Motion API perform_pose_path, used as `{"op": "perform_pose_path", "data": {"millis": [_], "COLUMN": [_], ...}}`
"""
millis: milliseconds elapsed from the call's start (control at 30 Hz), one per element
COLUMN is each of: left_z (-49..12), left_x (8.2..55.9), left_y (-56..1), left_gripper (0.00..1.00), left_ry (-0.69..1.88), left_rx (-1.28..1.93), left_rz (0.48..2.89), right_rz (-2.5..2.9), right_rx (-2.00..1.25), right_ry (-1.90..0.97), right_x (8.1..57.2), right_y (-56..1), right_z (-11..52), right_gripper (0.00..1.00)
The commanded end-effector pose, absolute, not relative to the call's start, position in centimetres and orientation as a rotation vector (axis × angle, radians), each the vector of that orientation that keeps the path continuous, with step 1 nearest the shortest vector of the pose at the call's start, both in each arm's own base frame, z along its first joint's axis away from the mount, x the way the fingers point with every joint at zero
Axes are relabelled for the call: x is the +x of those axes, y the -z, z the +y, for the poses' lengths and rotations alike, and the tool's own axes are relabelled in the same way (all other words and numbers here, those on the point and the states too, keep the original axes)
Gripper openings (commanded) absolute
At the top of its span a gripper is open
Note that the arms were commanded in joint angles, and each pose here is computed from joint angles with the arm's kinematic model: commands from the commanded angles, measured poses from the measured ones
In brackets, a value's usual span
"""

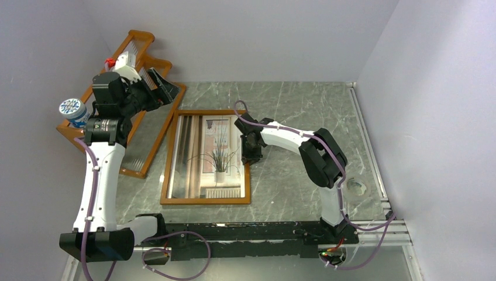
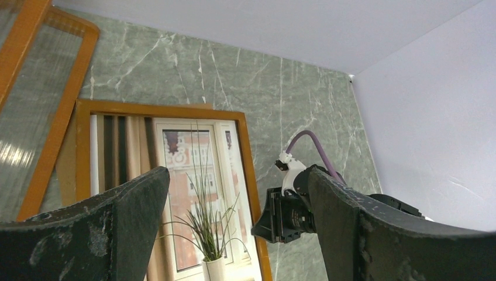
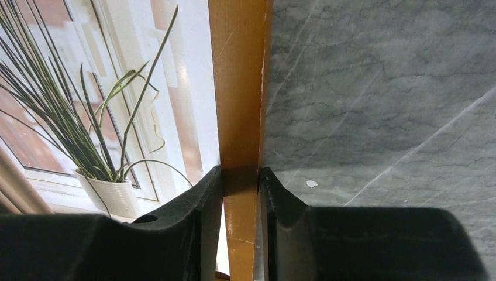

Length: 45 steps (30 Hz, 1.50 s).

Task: Put the photo into the frame
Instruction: Turn over the photo frame at the center of the board.

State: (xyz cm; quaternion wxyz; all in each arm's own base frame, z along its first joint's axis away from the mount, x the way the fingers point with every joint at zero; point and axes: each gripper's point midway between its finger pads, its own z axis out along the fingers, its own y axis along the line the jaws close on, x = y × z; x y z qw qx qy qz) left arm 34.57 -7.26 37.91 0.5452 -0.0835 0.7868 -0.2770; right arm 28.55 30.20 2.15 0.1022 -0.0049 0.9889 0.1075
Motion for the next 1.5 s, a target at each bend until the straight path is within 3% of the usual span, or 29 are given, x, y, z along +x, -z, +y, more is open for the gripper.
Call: {"op": "perform_pose_path", "data": {"millis": [0,233,733,1133,1467], "left_z": [-7.7,-8.5,-12.3,-22.8,-31.5], "left_x": [34.2,34.3,35.9,39.1,42.2], "left_y": [-37.8,-34.9,-26.9,-19.5,-14.6], "left_gripper": [0.94,0.92,0.87,0.83,0.86], "left_ry": [0.695,0.762,1.038,1.293,1.401], "left_rx": [-0.195,-0.217,-0.297,-0.215,-0.162], "left_rz": [1.864,1.924,2.094,2.305,2.373], "right_rz": [2.841,2.773,2.626,2.416,2.395], "right_rx": [-0.002,0.021,0.053,0.096,0.089], "right_ry": [-0.389,-0.352,-0.431,-0.448,-0.458], "right_x": [29.4,30.0,30.0,32.0,31.9], "right_y": [-5.3,-8.5,-9.8,-12.2,-11.9], "right_z": [31.1,30.1,28.1,26.9,26.5], "right_gripper": [0.25,0.2,0.17,0.16,0.15]}}
